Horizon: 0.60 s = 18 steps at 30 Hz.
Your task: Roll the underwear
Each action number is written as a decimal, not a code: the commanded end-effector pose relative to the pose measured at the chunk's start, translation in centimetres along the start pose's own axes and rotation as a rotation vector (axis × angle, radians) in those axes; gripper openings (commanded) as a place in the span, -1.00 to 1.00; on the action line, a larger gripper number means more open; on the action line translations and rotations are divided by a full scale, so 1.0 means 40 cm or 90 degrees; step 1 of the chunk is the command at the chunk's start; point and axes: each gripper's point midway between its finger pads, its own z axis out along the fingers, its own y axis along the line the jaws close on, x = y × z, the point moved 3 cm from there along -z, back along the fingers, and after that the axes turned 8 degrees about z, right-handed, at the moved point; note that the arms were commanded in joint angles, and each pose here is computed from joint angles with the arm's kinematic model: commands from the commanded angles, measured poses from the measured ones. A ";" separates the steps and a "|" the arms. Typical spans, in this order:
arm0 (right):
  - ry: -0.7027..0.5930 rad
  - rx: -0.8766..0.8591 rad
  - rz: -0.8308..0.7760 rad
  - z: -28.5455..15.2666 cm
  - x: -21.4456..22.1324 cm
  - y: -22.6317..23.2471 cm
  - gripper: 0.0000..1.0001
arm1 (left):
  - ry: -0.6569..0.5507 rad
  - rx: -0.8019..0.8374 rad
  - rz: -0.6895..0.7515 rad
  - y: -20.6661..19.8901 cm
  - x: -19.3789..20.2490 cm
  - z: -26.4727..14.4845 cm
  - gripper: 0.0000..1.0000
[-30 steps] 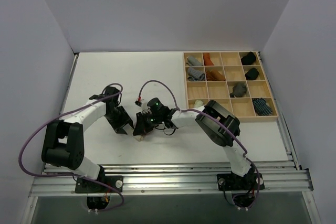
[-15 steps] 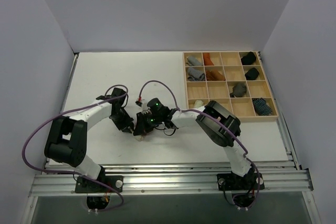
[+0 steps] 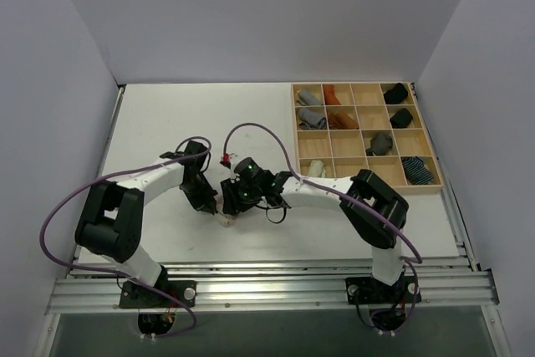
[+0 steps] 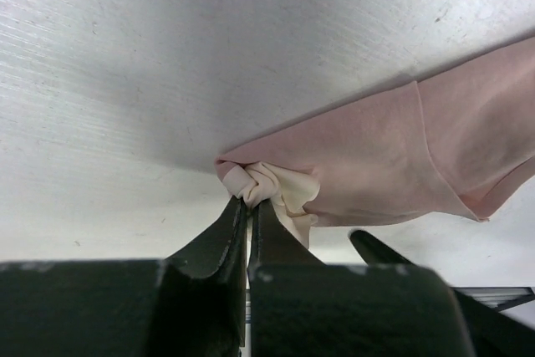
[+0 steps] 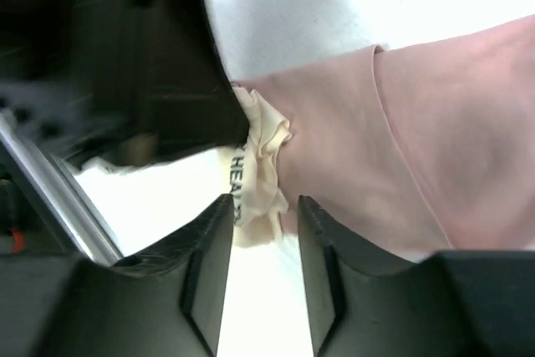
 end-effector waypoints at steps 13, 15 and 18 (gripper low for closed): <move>-0.121 0.249 -0.331 -0.051 -0.005 0.101 -0.24 | 0.134 -0.097 0.029 0.036 0.064 0.025 -0.95; -0.122 0.280 -0.366 -0.047 -0.007 0.092 -0.23 | 0.140 -0.102 0.035 0.033 0.061 0.022 -0.95; -0.114 0.297 -0.395 -0.032 -0.001 0.086 -0.22 | 0.143 -0.106 0.037 0.031 0.058 0.015 -0.95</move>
